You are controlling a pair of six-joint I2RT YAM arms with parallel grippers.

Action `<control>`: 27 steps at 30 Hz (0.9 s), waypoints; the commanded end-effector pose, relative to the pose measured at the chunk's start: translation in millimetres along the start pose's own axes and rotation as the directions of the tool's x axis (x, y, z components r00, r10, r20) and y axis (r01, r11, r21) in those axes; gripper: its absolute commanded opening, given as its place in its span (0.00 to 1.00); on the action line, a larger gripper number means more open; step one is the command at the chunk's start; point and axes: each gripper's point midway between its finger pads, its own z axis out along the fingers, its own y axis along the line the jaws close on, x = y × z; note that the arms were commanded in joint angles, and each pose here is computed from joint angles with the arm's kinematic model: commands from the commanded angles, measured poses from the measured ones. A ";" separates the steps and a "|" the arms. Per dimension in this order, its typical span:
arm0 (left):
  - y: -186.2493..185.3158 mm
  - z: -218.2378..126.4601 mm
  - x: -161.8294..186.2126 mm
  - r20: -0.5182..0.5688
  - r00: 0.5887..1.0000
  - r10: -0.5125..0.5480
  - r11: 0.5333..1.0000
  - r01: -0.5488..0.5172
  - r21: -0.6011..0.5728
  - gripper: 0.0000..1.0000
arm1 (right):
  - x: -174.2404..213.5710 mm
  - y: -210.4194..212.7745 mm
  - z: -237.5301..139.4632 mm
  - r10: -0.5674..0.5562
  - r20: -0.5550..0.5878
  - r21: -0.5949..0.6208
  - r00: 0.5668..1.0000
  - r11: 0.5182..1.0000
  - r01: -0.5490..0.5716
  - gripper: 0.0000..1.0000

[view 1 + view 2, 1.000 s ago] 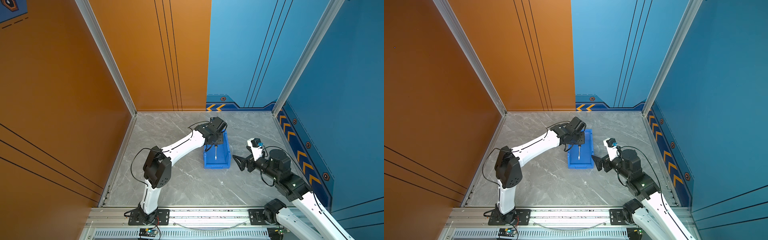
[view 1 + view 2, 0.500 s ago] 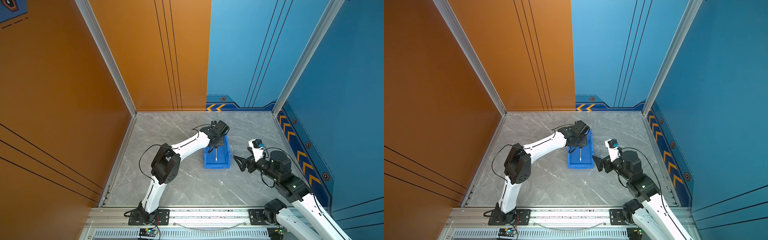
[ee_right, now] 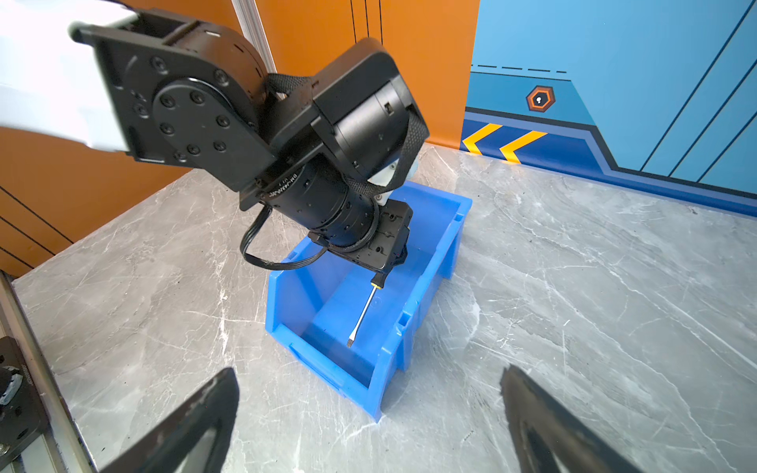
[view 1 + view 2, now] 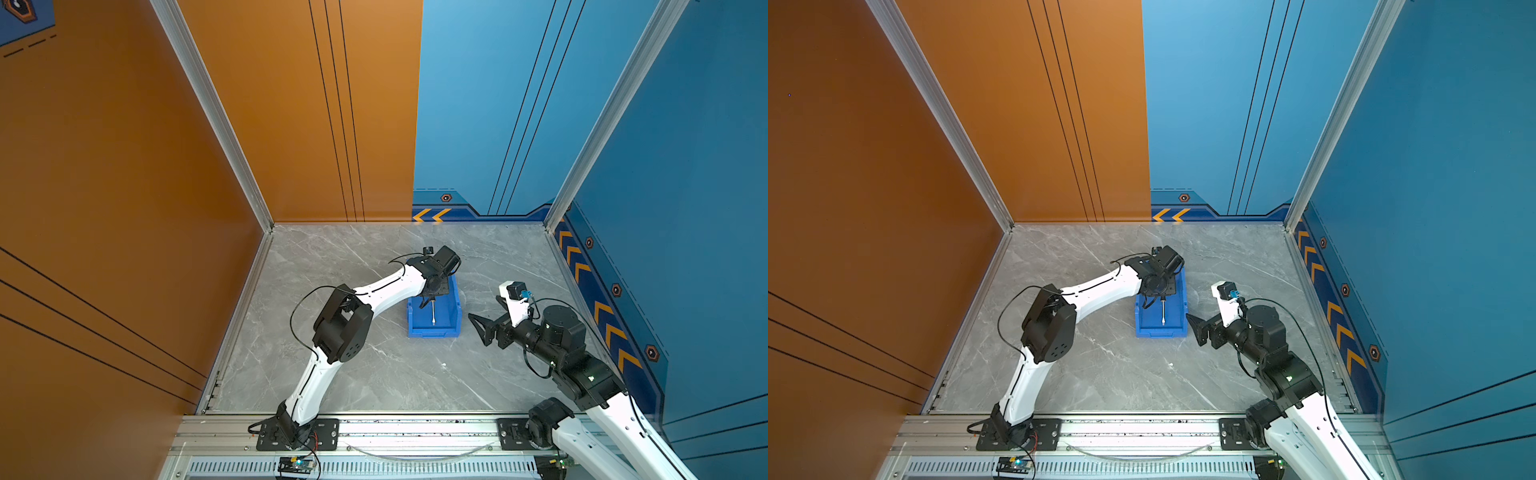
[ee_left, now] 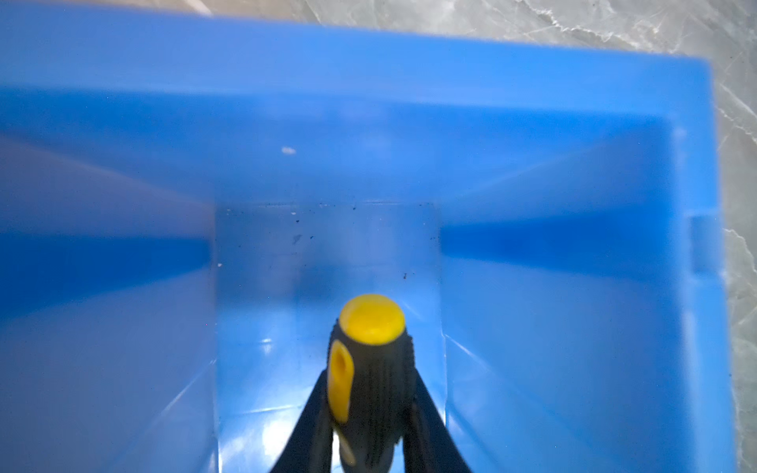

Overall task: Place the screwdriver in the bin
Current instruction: 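Lower the screwdriver into the bin with the left gripper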

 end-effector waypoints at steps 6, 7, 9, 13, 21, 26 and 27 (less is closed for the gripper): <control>5.9 10.2 -1.9 0.004 0.999 -0.033 0.998 0.033 -0.044 0.14 | 1.4 -0.9 -4.8 -0.024 0.028 -0.001 0.999 1.000 0.024 1.00; 6.7 11.7 -1.1 0.003 0.999 -0.034 0.998 0.034 -0.049 0.14 | 1.8 -1.0 -5.0 -0.022 0.028 -0.001 0.999 1.000 0.022 1.00; 8.7 14.2 0.5 -0.002 0.999 -0.038 0.998 0.037 -0.057 0.14 | 2.0 -1.2 -5.2 -0.020 0.029 -0.001 0.999 1.000 0.020 1.00; 13.4 22.4 5.1 -0.024 0.999 -0.045 0.995 0.043 -0.086 0.15 | 1.6 -1.1 -6.8 -0.020 0.037 -0.001 0.999 1.000 0.020 1.00; 16.9 34.1 8.7 -0.034 0.998 -0.050 0.993 0.045 -0.111 0.17 | 1.8 -4.6 -7.3 -0.013 0.035 0.012 0.999 1.000 0.013 1.00; 17.9 41.7 11.8 -0.043 0.998 -0.053 0.992 0.048 -0.117 0.19 | -2.7 -6.9 -8.9 -0.027 0.046 0.026 0.999 0.999 0.025 1.00; 18.5 43.1 12.6 -0.045 0.998 -0.050 0.992 0.045 -0.120 0.20 | -3.1 -7.6 -8.8 -0.029 0.046 0.028 0.999 0.999 0.028 1.00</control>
